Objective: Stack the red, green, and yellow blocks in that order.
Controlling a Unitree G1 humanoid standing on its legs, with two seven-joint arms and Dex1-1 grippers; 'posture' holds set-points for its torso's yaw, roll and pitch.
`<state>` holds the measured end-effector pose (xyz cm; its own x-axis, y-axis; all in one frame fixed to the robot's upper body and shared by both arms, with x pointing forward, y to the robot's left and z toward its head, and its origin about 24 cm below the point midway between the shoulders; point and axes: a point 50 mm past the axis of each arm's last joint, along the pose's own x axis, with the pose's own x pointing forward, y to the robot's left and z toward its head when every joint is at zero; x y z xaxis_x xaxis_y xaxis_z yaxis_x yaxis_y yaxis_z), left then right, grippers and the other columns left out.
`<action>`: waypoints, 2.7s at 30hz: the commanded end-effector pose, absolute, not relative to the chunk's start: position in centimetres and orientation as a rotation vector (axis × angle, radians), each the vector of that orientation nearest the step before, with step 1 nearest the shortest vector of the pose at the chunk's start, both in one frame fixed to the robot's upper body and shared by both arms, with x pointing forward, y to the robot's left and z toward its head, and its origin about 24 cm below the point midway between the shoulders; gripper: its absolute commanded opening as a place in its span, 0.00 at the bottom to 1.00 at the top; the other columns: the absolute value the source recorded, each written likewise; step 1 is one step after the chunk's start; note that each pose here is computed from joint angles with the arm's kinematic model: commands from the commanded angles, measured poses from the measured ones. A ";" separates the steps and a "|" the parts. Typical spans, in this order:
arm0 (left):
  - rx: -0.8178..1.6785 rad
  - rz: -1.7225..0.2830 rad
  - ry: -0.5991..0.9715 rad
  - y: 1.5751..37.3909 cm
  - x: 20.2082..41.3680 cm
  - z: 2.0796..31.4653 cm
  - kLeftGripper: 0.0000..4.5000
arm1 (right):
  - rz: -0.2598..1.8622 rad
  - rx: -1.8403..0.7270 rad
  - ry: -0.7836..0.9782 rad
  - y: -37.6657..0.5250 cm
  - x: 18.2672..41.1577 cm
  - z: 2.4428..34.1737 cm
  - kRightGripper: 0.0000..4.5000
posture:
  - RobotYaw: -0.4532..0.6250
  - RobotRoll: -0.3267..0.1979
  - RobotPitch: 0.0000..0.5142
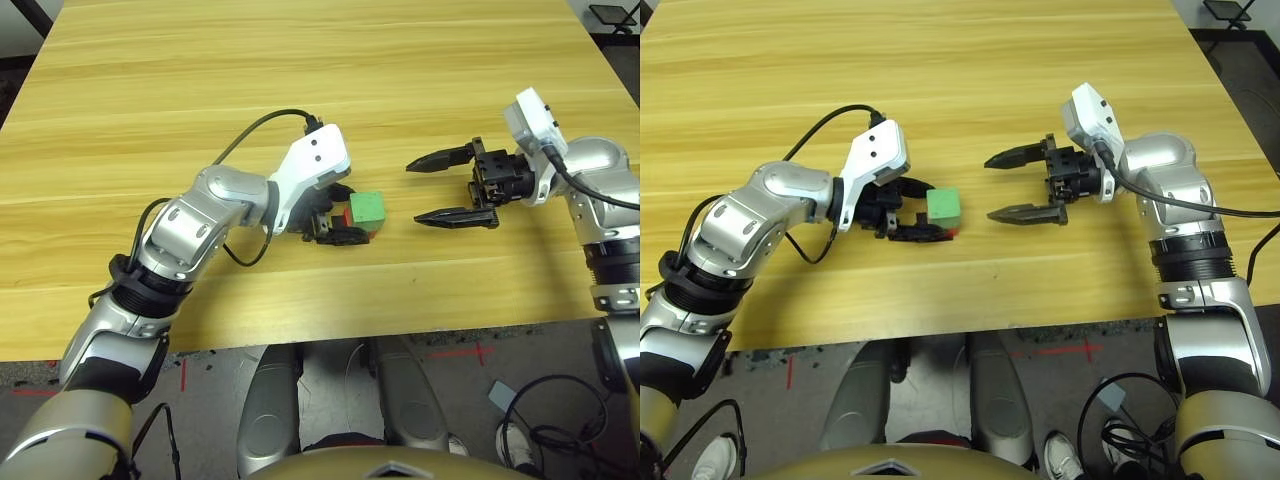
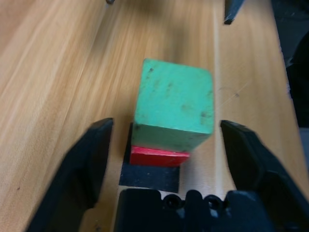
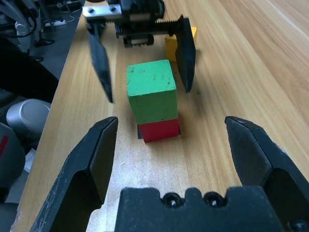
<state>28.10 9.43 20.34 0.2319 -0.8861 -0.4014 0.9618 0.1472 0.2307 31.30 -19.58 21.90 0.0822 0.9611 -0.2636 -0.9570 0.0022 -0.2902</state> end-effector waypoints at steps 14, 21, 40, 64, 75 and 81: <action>0.705 -1.391 0.098 20.8 30.0 23.1 0.99 | 1.517 -0.433 -0.031 -19.3 31.8 22.1 1.00 | 0.57 0.61 0.57; 0.785 -1.408 0.069 20.9 31.9 21.4 0.99 | 1.508 -0.433 -0.030 -19.5 31.6 22.2 1.00 | 0.54 0.58 0.57; 0.724 -1.363 0.220 21.9 33.9 17.8 0.71 | 1.476 -0.416 -0.018 -19.5 30.8 22.3 1.00 | 0.50 0.54 0.58; 0.456 -1.251 0.207 11.3 27.8 29.2 0.57 | 1.458 -0.397 -0.012 -19.5 31.6 21.2 1.00 | 0.55 0.62 0.55; 0.475 -1.237 0.177 9.6 27.5 28.2 0.57 | 1.454 -0.399 -0.005 -19.6 31.5 21.1 1.00 | 0.54 0.61 0.56; 0.469 -1.237 0.171 9.1 27.7 26.8 0.57 | 1.455 -0.395 -0.002 -19.6 31.3 20.9 1.00 | 0.53 0.61 0.58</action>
<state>28.12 9.65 27.24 0.3523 -0.8577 -0.3745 0.9309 0.2797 0.2350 31.60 -19.41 21.18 0.1286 0.9656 -0.2260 -0.9621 0.0662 -0.2646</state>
